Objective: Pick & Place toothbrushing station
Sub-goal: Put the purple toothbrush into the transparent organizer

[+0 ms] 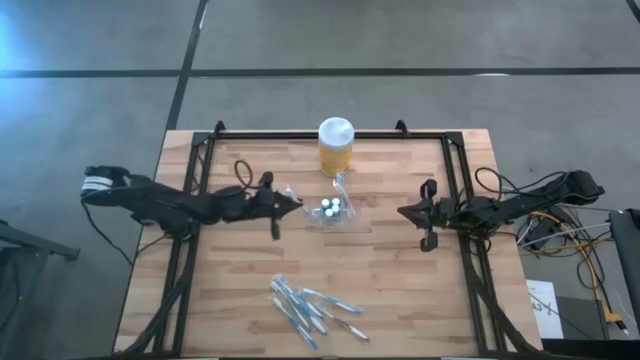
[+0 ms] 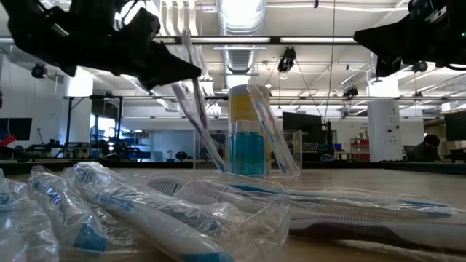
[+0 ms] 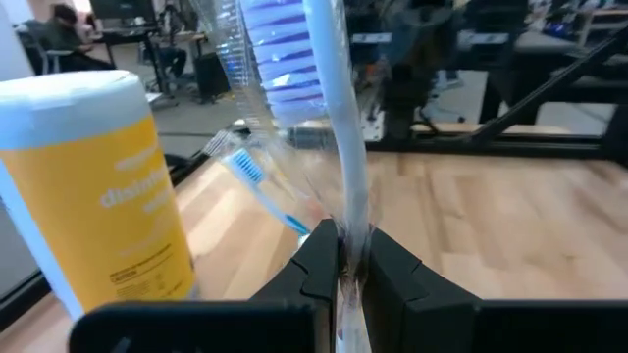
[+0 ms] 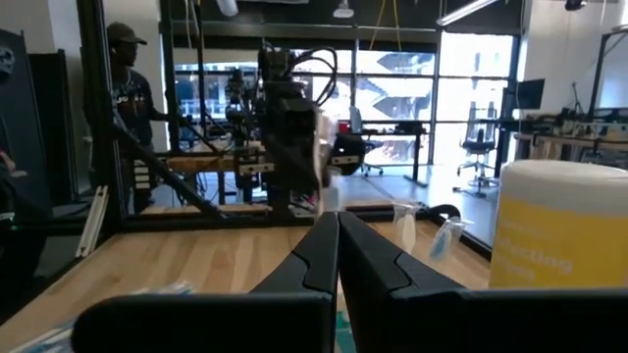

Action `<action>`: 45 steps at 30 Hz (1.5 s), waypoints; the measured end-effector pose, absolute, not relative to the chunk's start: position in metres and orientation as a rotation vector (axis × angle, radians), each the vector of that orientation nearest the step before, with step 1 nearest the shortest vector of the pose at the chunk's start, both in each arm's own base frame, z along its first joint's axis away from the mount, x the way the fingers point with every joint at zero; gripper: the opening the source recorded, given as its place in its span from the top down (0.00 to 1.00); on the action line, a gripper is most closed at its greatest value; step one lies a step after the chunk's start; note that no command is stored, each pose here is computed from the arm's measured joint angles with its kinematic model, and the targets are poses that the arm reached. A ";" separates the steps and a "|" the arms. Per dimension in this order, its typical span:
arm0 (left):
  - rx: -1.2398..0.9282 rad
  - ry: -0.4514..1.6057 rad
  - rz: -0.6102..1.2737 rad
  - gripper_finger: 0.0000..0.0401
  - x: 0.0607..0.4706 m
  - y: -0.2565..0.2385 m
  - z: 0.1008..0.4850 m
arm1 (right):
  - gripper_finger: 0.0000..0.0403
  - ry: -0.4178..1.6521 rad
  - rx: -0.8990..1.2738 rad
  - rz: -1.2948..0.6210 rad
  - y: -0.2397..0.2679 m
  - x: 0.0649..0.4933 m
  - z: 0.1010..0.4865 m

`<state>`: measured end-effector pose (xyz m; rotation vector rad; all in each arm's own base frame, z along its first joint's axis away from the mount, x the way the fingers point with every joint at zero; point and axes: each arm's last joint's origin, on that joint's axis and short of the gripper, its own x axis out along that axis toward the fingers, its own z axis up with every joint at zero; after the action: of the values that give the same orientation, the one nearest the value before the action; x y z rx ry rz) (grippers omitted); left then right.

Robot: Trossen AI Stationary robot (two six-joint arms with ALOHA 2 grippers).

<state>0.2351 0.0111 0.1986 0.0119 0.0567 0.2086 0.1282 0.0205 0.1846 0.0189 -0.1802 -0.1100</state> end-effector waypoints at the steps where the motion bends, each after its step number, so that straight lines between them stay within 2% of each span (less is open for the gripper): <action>1: 0.012 0.062 0.217 0.94 0.239 0.013 0.198 | 0.98 -0.180 0.017 -0.110 0.020 0.128 0.185; 9: 0.019 0.061 0.237 0.94 0.262 0.021 0.190 | 0.98 -0.172 0.018 -0.110 0.021 0.129 0.184; 15: -0.046 0.120 0.249 0.94 0.267 0.022 0.171 | 0.98 -0.155 0.023 -0.109 0.021 0.130 0.182; 27: -0.045 0.193 0.252 0.94 0.272 0.022 0.152 | 0.98 -0.135 0.037 -0.107 0.021 0.132 0.179; 45: -0.096 0.160 0.238 0.64 0.258 0.019 0.182 | 0.98 -0.135 0.039 -0.106 0.021 0.132 0.179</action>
<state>0.2576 0.0194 0.1817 -0.0961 0.1598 0.2377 0.1316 0.0213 0.1792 0.0392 -0.1351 -0.1063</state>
